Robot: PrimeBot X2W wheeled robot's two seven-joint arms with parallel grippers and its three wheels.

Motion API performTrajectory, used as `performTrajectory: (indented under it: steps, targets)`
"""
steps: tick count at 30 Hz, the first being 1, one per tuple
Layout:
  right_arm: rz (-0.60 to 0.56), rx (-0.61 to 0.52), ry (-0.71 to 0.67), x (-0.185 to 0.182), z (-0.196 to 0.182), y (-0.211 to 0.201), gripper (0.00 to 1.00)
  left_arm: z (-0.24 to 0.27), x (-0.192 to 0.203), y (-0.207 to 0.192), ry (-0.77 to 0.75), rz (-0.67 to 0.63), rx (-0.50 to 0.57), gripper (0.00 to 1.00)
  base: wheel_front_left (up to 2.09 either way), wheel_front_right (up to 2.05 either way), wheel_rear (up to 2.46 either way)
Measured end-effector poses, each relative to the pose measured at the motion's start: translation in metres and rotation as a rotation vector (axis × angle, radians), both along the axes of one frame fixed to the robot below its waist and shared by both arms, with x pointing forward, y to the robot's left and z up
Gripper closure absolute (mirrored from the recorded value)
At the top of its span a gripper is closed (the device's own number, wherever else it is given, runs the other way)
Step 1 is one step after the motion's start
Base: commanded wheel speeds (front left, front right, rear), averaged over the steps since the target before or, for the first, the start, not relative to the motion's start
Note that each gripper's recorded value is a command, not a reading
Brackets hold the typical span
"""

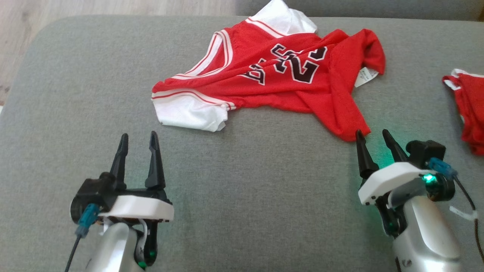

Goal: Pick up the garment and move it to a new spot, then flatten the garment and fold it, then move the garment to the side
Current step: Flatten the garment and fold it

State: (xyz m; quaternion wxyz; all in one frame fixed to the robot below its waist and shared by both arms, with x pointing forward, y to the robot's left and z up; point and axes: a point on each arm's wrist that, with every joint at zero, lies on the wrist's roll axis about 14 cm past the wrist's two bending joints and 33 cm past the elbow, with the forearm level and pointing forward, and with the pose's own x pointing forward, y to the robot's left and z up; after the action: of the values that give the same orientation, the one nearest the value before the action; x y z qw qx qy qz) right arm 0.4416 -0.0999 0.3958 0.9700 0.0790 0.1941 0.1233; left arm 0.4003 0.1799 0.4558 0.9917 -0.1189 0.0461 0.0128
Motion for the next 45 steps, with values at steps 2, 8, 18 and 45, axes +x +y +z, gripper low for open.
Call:
performTrajectory:
  steps: [2, 8, 18, 45]
  targets:
    - [0.008, -0.003, 0.020, 0.003, -0.005, 0.003, 0.00, -0.002, -0.001, 0.000, 0.006, 0.001, -0.001, 0.00, 0.00, 0.00, 0.00]
    - [0.011, 0.014, 0.084, 0.006, -0.021, 0.010, 0.00, -0.007, -0.003, 0.002, 0.023, 0.006, 0.006, 0.00, 0.00, 0.00, 0.00]
    - [-0.045, 0.043, -0.028, 0.030, -0.001, 0.002, 1.00, -0.011, -0.002, -0.003, 0.033, -0.004, 0.001, 0.00, 0.00, 0.00, 0.00]
    - [-0.155, 0.064, -0.262, 0.018, 0.058, -0.041, 0.00, 0.003, 0.010, -0.032, -0.015, -0.088, -0.027, 0.00, 0.00, 0.00, 0.00]
